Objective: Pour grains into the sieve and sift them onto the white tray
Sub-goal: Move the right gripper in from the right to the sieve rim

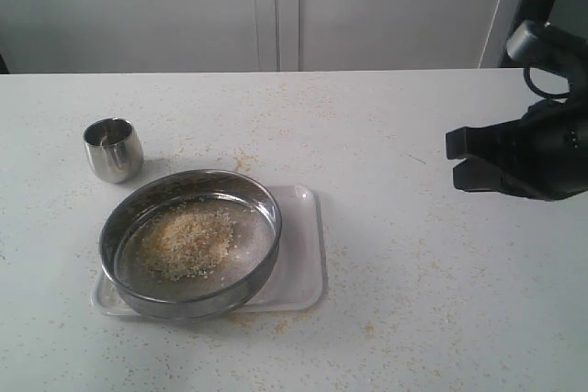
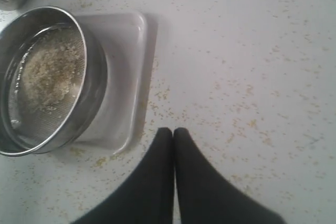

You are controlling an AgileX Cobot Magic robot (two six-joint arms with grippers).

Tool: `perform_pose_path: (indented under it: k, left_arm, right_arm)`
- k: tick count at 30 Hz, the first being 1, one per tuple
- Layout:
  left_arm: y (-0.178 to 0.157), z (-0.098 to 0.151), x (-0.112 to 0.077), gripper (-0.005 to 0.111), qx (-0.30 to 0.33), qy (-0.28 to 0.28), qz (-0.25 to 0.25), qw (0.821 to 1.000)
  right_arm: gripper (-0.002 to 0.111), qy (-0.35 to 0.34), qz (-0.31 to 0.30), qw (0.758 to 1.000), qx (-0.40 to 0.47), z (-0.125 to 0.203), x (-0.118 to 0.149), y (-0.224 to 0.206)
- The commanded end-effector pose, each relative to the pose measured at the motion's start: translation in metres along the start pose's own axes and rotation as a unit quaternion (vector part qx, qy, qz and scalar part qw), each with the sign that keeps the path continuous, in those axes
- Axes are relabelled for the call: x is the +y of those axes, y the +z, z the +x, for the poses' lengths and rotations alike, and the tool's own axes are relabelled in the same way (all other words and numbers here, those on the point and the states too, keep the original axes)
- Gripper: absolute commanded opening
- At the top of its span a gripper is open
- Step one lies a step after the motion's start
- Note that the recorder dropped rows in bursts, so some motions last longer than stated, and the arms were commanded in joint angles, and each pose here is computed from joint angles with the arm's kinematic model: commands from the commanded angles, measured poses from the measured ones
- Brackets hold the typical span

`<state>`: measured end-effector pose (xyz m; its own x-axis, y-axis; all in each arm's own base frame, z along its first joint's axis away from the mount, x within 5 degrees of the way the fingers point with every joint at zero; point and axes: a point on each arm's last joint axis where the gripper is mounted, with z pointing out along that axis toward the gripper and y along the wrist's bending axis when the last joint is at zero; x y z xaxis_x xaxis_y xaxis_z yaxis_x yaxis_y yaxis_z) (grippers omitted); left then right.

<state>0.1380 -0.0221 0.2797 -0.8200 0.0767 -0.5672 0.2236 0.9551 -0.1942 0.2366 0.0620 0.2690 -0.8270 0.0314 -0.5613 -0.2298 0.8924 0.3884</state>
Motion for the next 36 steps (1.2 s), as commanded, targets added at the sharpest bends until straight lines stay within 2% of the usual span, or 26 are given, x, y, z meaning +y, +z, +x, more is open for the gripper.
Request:
perform_pose_path:
  k: [1,9,18,22,25,29,31,34,36]
  left_arm:
    - [0.0,0.002,-0.001,0.0,0.003,-0.004,0.005,1.0]
    - [0.0,0.002,-0.001,0.0,0.003,-0.004,0.005,1.0]
    - [0.0,0.002,-0.001,0.0,0.003,-0.004,0.005,1.0]
    - [0.0,0.002,-0.001,0.0,0.003,-0.004,0.005,1.0]
    - [0.0,0.002,-0.001,0.0,0.003,-0.004,0.005,1.0]
    - [0.0,0.002,-0.001,0.0,0.003,-0.004,0.005,1.0]
    - [0.0,0.002,-0.001,0.0,0.003,-0.004,0.005,1.0]
    - [0.0,0.002,-0.001,0.0,0.003,-0.004,0.005,1.0]
    - [0.0,0.002,-0.001,0.0,0.003,-0.004,0.005,1.0]
  right_arm:
    - [0.0,-0.003,-0.026,0.999,0.019,-0.017,0.017,0.004]
    - [0.0,-0.042,-0.007,0.998,0.052,-0.038,0.055,0.022]
    - [0.0,-0.084,0.029,0.99,0.11,-0.044,0.098,0.057]
    - [0.0,-0.099,0.045,0.986,0.129,-0.042,0.115,0.076]
    - [0.0,-0.118,0.072,0.979,0.148,-0.033,0.134,0.105]
    - [0.0,-0.116,0.1,0.974,0.168,-0.021,0.145,0.142]
    - [0.006,-0.096,0.106,0.974,0.173,-0.018,0.144,0.157]
    - [0.024,-0.071,0.108,0.978,0.166,-0.014,0.141,0.173]
    - [0.032,-0.061,0.094,0.981,0.156,-0.014,0.143,0.18]
